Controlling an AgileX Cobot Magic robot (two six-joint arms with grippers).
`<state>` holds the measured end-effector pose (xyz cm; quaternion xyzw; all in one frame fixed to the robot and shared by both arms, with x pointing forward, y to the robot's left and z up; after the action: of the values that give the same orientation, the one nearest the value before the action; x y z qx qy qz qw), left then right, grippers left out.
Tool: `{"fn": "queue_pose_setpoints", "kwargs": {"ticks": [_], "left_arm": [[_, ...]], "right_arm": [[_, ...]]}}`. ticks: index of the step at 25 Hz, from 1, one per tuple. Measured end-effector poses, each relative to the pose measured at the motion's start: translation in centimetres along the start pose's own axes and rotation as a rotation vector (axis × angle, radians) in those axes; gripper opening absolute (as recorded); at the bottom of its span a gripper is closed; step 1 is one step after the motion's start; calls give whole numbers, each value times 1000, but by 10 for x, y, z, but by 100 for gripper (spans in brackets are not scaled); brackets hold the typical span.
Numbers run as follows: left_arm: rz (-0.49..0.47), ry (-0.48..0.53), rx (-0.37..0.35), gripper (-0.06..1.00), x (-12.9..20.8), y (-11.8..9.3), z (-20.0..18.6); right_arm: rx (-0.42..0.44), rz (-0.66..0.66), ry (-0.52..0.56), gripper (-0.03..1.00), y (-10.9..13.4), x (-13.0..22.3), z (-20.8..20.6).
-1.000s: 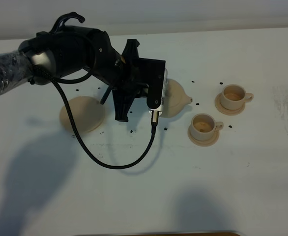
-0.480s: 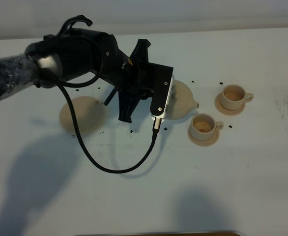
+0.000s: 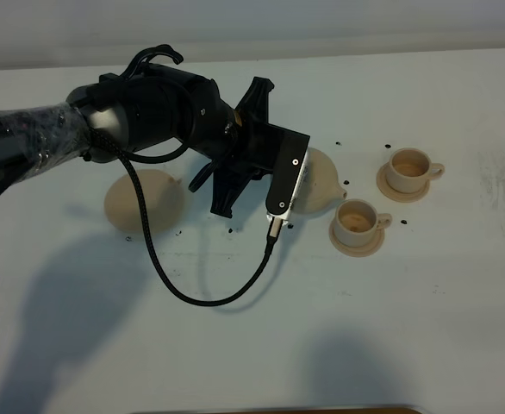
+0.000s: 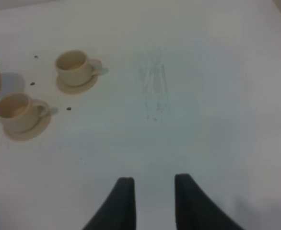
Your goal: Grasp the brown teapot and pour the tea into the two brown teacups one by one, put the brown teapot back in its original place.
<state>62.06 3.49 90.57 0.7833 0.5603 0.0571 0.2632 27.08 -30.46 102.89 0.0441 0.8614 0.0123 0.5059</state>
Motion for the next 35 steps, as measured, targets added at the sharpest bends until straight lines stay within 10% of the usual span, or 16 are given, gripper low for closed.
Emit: {"fn": "queue_pose_setpoints", "kwargs": {"ticks": [35], "left_arm": [[212,25,-79,8,-12,7,1]], "right_arm": [[0,-1,0,22,0,0,0]]}}
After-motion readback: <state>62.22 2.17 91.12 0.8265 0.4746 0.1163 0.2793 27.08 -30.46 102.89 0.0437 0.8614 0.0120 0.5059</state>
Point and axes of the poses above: a point on each arm's last joint axis where the gripper is mounted, z pointing out along that axis toward the gripper, y along the wrist's bending axis when the last joint is at zero, x = y × z, the point moved 5 cm from there along z, pointing out along that axis toward the gripper, and after that the axes turned 3 degrees about -z, right-handed, at the moved point
